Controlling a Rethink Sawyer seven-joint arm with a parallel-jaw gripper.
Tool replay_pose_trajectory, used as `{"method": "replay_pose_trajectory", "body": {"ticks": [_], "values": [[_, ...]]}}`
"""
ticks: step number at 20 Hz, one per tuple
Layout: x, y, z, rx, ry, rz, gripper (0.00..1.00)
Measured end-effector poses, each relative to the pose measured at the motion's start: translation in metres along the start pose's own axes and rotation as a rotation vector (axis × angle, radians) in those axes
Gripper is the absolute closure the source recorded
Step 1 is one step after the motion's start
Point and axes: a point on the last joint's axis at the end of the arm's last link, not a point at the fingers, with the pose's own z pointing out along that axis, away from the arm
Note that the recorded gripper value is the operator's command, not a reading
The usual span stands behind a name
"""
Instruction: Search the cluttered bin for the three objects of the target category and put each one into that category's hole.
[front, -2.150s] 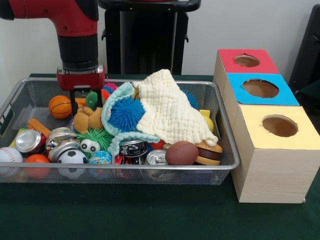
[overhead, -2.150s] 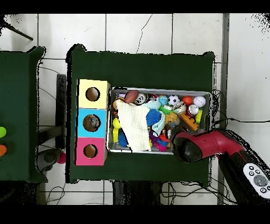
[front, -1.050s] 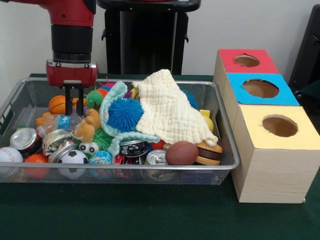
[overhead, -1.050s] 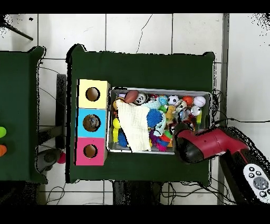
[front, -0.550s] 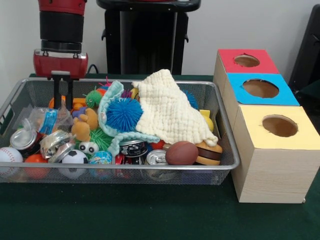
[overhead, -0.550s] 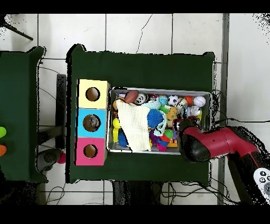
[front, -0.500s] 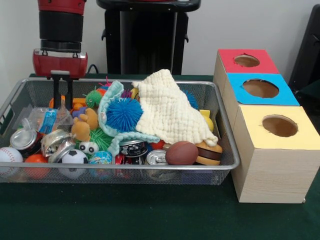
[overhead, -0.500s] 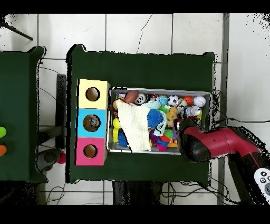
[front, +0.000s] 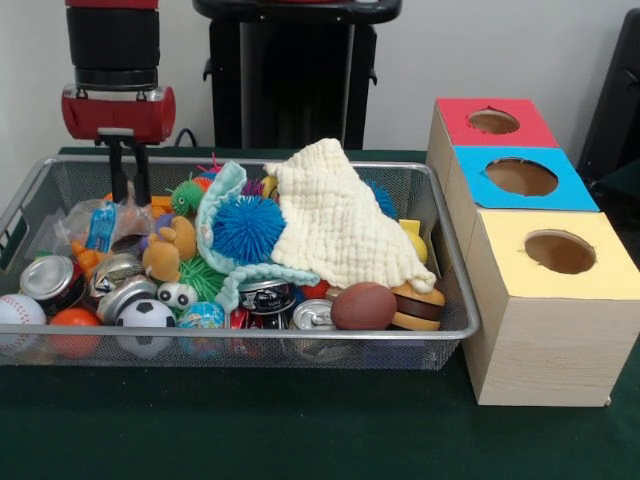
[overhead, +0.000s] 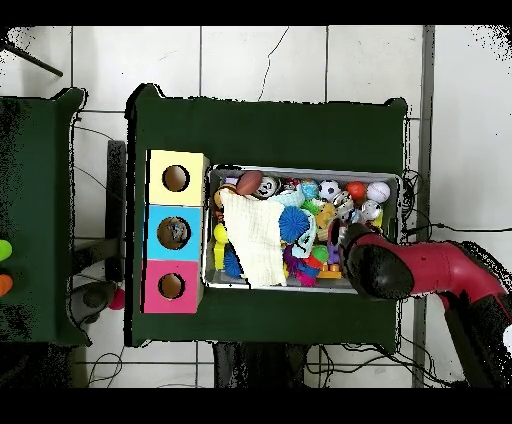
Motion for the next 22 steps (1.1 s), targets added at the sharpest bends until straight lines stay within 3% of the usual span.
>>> {"method": "replay_pose_trajectory", "body": {"ticks": [9,22], "values": [[-0.008,0.012,-0.014,-0.066,0.096,0.137,1.00],[-0.042,0.027,-0.053,-0.091,0.098,0.223,1.00]]}}
